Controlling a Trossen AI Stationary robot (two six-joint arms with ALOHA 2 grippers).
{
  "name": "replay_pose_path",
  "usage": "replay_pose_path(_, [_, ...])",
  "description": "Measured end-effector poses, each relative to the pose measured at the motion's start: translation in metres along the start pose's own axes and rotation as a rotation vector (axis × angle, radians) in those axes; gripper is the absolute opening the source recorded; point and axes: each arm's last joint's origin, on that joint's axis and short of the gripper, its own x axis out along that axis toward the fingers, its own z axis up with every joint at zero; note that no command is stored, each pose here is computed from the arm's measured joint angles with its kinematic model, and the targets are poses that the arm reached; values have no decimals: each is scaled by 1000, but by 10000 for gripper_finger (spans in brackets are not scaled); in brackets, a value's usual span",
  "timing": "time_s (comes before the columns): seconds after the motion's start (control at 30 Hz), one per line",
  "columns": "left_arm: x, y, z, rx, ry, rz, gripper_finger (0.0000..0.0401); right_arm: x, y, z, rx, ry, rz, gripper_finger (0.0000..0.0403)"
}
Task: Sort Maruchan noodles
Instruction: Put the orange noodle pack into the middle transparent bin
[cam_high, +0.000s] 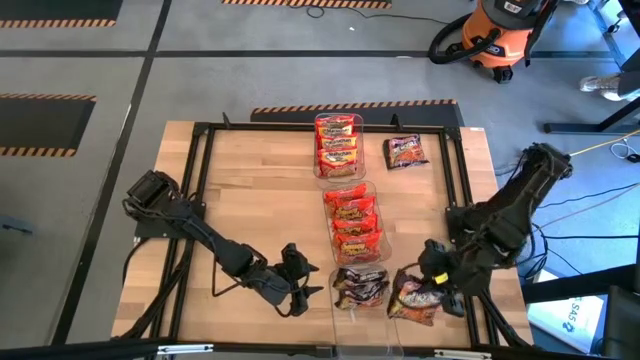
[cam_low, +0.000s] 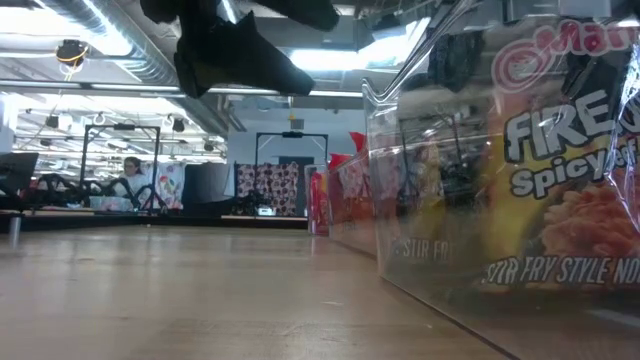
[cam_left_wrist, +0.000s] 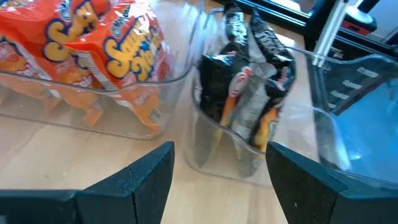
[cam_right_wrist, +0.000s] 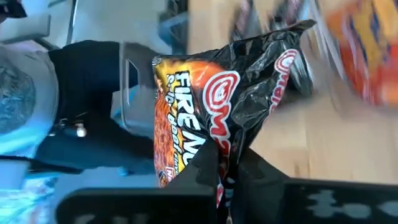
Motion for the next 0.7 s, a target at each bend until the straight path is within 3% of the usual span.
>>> replay_pose_path(0.2, [-9,-13,-5,-5,-35,-42,247,22,35,20,-157,-54,7,1])
replay_pose_path(0.43, [-27,-32,-21,-7,-89,-41,247,64,77,48,-336,-43,-121,1])
replay_pose_path(0.7, [-42,-45,-34,-8,-127,-40,247,112,102,68,-392,82,-316,1])
